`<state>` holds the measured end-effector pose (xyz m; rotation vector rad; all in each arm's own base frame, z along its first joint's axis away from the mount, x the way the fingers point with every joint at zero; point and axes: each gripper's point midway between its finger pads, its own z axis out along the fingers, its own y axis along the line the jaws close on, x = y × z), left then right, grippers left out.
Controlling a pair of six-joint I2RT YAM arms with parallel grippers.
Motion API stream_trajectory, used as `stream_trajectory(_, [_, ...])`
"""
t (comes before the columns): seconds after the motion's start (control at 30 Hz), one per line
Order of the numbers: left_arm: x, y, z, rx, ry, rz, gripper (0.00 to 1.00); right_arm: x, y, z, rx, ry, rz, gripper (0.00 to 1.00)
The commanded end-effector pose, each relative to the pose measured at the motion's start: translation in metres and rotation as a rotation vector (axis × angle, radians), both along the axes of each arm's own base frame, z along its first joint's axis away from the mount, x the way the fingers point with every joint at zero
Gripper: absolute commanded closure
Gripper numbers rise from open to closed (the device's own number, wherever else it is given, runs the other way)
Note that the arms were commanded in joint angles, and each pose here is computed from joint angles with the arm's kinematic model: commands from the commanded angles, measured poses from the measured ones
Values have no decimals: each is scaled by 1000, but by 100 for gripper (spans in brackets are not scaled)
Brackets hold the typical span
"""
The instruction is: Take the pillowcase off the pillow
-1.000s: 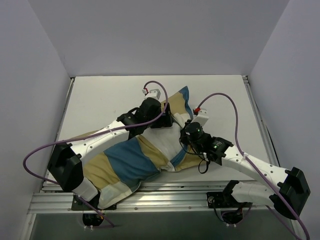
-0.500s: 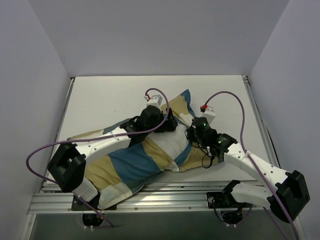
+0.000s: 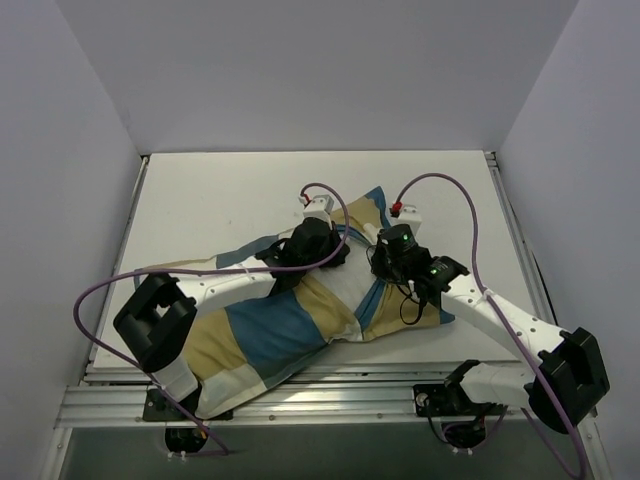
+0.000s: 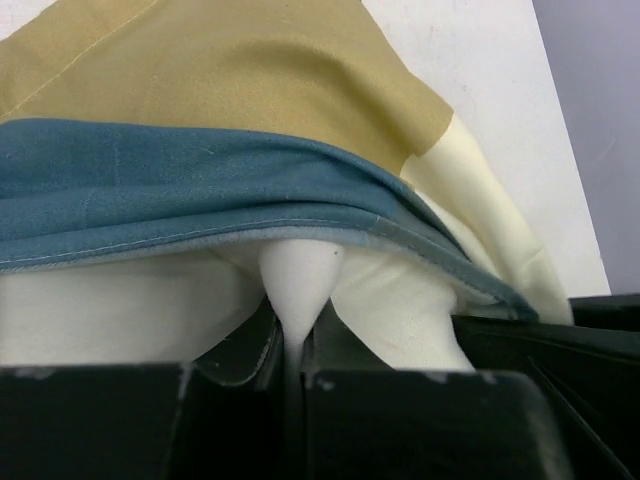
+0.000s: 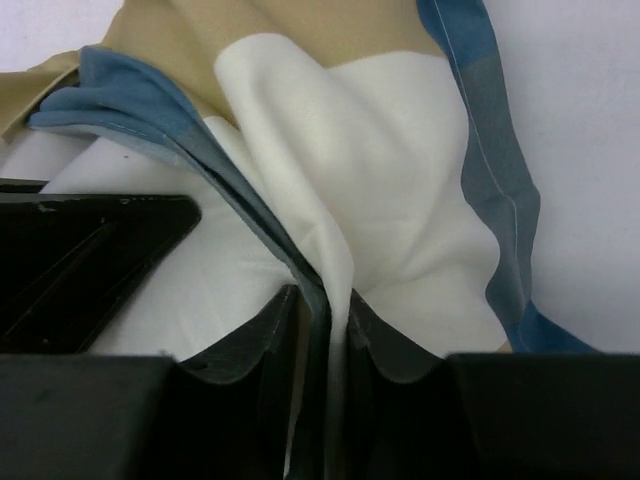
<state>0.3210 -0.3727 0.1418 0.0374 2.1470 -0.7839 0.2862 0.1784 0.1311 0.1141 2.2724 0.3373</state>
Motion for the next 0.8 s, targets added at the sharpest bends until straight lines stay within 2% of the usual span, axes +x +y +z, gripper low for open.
stream_trajectory(0.0, [-54,11,-66,154,180,-119,98,4,15,31,-18,-57,111,79])
stream_trajectory(0.1, [-61,13,-54,143,159,-137,98,11,17,47,-51,-107,155,68])
stream_trajectory(0.27, [-75,10,-31,121,115,-175,98,29,22,63,-108,-152,168,56])
stream_trajectory(0.43, [-77,12,-16,120,82,-173,98,44,26,58,-152,-160,173,55])
stream_trajectory(0.63, [-77,16,-16,136,85,-166,98,38,32,43,-150,-124,195,53])
stream_trajectory(0.73, [-78,17,-17,136,85,-164,98,35,17,32,-199,-104,160,59])
stream_trajectory(0.77, [-78,17,-16,133,83,-164,98,35,13,29,-218,-100,154,66])
